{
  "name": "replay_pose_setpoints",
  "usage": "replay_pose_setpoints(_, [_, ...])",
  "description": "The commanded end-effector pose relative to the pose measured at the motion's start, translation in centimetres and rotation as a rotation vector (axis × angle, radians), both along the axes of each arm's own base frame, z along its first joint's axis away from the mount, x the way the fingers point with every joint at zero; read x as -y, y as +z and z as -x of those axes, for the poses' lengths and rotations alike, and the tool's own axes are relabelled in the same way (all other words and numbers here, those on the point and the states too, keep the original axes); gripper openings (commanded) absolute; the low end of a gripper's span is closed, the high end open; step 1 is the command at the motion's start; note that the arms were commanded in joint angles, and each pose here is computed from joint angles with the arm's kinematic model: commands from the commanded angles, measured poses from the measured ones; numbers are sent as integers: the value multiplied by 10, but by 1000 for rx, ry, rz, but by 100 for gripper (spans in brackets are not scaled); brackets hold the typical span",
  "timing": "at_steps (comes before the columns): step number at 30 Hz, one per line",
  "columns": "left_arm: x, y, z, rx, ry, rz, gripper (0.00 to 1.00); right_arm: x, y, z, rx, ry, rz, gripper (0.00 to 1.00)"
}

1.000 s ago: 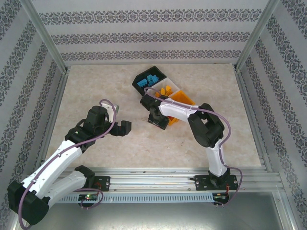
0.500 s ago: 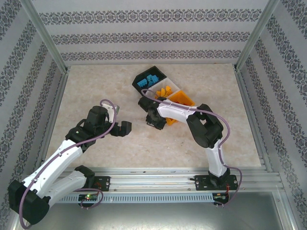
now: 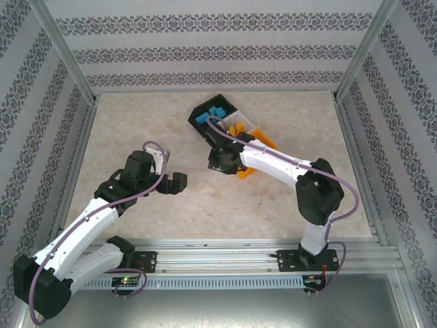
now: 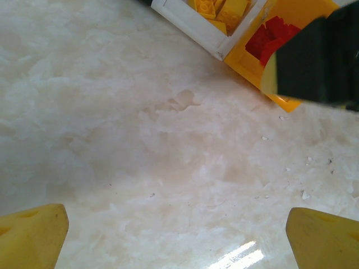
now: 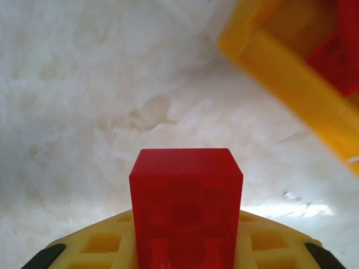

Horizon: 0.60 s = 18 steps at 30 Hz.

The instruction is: Sort the legos into containers by color

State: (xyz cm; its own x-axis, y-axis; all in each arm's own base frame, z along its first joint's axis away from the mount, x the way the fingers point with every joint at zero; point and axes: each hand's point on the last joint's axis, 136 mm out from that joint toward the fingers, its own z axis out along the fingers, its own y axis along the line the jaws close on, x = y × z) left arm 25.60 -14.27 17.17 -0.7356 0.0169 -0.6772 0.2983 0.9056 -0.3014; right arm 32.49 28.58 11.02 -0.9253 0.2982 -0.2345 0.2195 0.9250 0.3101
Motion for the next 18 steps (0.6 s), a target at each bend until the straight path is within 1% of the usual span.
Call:
replay_pose_setpoints(1, [-7,-2,-2,12,14,-27,100,34,3,-16,20,1,45,22])
replay_pose_setpoints(5, [-9,-4,-3,8,19,-45,100,66,-3,-38,3,-51,14,22])
replay_pose_setpoints(8, [-11,-7,-5,3,25,-54,100,87,-7,-55,7,-79,3,25])
replay_pose_setpoints(12, [-12,-10,-5,-4,27,-65,100,100,-6,-69,9,-72,-17,41])
replay_pose_setpoints(18, [-17,-12,-7,-7,43,-87,100,109,4,-67,39,-55,-15,51])
